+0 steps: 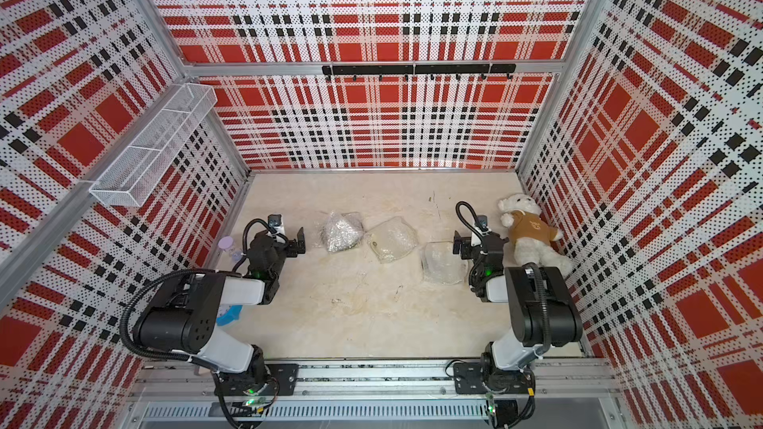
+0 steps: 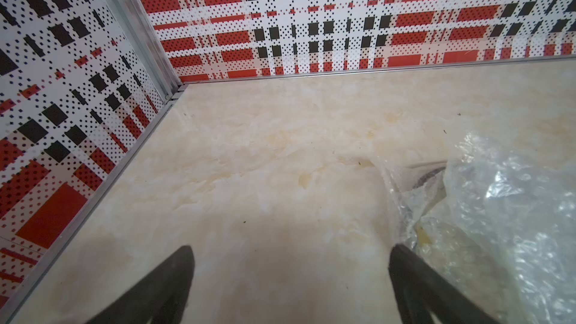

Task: Unpack dinner plates from bubble wrap
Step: Unwrap the bubble wrap at the center of the board.

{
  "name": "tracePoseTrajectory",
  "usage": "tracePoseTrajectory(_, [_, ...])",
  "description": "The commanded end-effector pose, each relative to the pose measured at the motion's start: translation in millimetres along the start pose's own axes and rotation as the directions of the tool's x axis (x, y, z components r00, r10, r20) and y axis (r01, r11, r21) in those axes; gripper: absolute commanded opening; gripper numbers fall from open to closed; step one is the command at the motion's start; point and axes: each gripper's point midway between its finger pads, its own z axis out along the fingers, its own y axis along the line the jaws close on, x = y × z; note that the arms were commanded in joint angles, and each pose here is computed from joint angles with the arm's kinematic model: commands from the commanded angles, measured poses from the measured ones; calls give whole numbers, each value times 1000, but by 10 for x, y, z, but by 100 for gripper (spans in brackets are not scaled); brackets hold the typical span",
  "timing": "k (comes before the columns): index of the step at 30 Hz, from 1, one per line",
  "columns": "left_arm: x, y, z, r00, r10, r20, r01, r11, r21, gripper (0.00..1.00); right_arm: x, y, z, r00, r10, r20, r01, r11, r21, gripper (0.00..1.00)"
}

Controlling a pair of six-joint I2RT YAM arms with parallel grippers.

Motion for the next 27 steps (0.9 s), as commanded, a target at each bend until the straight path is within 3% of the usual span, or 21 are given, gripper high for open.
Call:
tracePoseTrajectory(1, [-105, 46, 42, 998, -48, 36, 47, 999, 8, 99, -178, -4, 23, 997, -26, 66, 26, 1000, 3, 100])
tracePoseTrajectory(27, [-108, 39, 34, 998, -43, 37, 43, 999, 3, 99, -198, 11, 24, 997, -26, 70, 27, 1000, -5, 100])
